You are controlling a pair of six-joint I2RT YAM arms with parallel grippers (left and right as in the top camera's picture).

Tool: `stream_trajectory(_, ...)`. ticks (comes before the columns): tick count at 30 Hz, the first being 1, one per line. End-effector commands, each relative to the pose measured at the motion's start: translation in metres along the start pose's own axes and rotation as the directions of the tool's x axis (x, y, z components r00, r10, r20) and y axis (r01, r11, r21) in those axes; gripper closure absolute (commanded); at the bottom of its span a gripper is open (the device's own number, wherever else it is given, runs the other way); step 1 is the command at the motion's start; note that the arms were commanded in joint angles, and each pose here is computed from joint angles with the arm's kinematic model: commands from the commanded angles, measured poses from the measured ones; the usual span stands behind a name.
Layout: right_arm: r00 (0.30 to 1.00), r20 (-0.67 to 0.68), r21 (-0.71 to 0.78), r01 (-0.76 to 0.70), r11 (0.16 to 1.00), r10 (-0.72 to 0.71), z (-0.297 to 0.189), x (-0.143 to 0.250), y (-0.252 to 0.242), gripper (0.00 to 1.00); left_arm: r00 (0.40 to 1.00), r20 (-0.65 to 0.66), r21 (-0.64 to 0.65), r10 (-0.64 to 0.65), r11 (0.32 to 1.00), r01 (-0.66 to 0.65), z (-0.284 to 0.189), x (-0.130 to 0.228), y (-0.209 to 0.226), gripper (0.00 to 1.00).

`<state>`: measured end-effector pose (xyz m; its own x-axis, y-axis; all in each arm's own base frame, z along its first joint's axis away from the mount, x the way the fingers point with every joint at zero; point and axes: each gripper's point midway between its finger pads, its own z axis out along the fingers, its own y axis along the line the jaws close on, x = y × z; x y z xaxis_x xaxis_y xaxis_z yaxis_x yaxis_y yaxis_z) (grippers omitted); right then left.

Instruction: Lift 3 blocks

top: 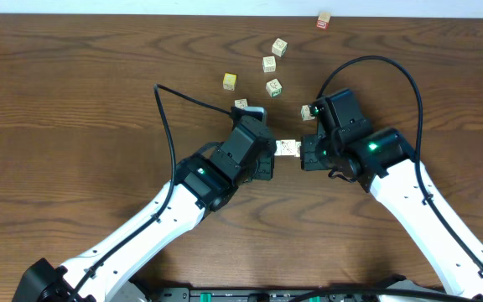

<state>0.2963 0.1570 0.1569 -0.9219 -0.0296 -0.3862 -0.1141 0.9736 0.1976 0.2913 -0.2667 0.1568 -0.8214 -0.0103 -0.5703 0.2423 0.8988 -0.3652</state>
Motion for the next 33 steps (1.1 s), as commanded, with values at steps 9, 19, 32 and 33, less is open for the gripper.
stream_trajectory(9, 0.991, -0.075, -0.407, 0.074, 0.910, -0.114, -0.027, 0.017, 0.088, 0.99, 0.997, 0.021, 0.372, 0.075, 0.925, -0.077, -0.045, -0.017, -0.100, 0.93)
stream_trajectory(19, 0.990, -0.081, -0.396, 0.070, 0.915, -0.111, -0.025, 0.018, 0.085, 0.99, 0.997, 0.009, 0.327, 0.072, 0.942, -0.071, -0.041, -0.014, -0.091, 0.93)
stream_trajectory(32, 0.990, -0.097, -0.365, 0.064, 0.929, -0.107, -0.018, 0.019, 0.080, 0.99, 0.996, -0.043, 0.307, 0.078, 0.950, -0.061, -0.023, -0.003, -0.087, 0.93)
stream_trajectory(33, 0.989, -0.102, -0.363, 0.063, 0.930, -0.106, -0.016, 0.020, 0.080, 0.99, 0.996, -0.046, 0.305, 0.078, 0.950, -0.060, -0.021, -0.002, -0.086, 0.93)
